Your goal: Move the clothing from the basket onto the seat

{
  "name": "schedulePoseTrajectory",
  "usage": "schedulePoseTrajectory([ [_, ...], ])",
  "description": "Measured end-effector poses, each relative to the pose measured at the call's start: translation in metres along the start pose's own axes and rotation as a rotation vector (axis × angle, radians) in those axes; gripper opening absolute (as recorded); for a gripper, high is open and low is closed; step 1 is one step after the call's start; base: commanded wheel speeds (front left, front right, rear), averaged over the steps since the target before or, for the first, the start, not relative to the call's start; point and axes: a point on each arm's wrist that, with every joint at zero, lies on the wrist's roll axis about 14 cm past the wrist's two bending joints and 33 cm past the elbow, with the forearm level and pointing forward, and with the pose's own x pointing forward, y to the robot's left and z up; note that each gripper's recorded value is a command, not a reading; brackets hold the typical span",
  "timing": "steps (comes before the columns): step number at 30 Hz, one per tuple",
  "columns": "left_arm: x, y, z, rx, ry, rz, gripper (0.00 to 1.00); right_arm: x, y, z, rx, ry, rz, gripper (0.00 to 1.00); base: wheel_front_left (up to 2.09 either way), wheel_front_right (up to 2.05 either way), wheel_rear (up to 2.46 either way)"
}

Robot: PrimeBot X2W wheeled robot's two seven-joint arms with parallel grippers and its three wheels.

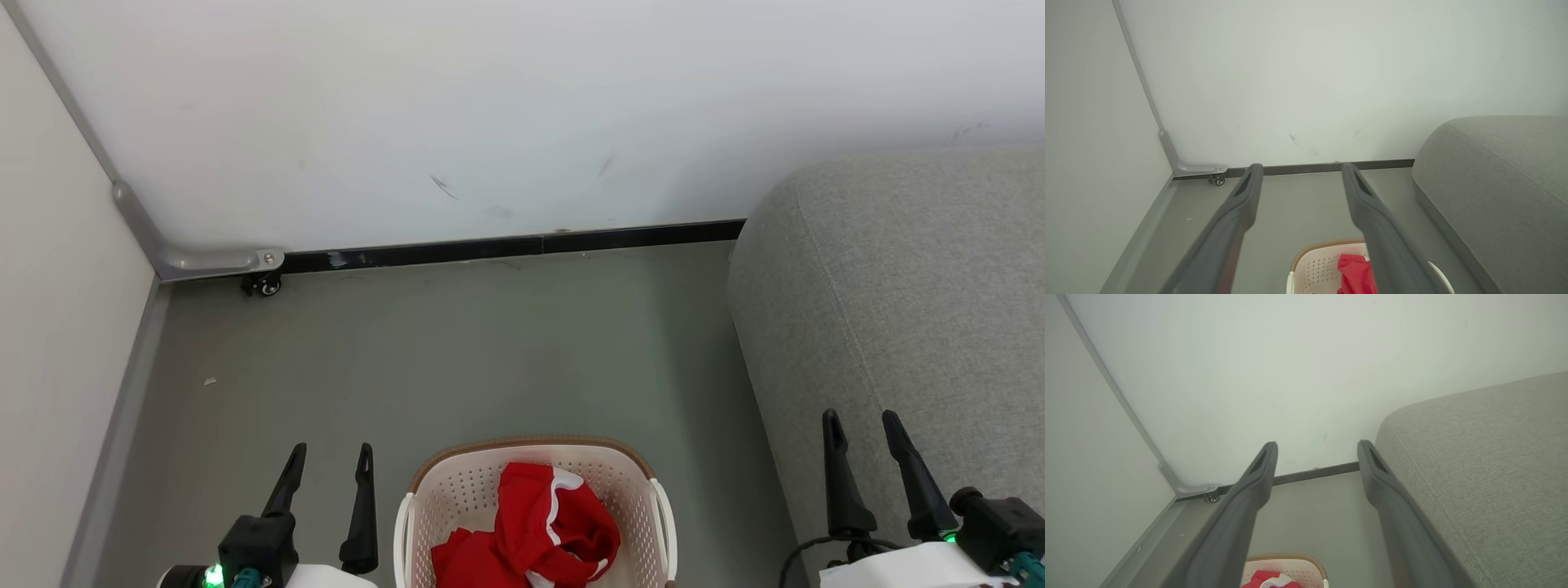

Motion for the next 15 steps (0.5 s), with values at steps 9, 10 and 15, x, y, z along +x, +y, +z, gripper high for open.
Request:
schedulePoseTrajectory([
  [9,0.0013,0.004,-0.0034,0.0,0.011,0.014,1.0,0.001,-0.0004,-0.0019,0.002,0.006,-0.002,1.0,0.0,0.0,0.0],
  [10,0.0016,0.0043,-0.0039,0.001,0.013,0.015,1.0,0.001,-0.0006,-0.0022,0.002,0.007,-0.002,1.0,0.0,0.0,0.0],
  [15,0.0041,0.0038,-0.0065,0.017,0.021,0.008,1.0,0.0012,-0.0016,-0.0045,0.003,0.014,-0.006,1.0,0.0,0.0,0.0],
])
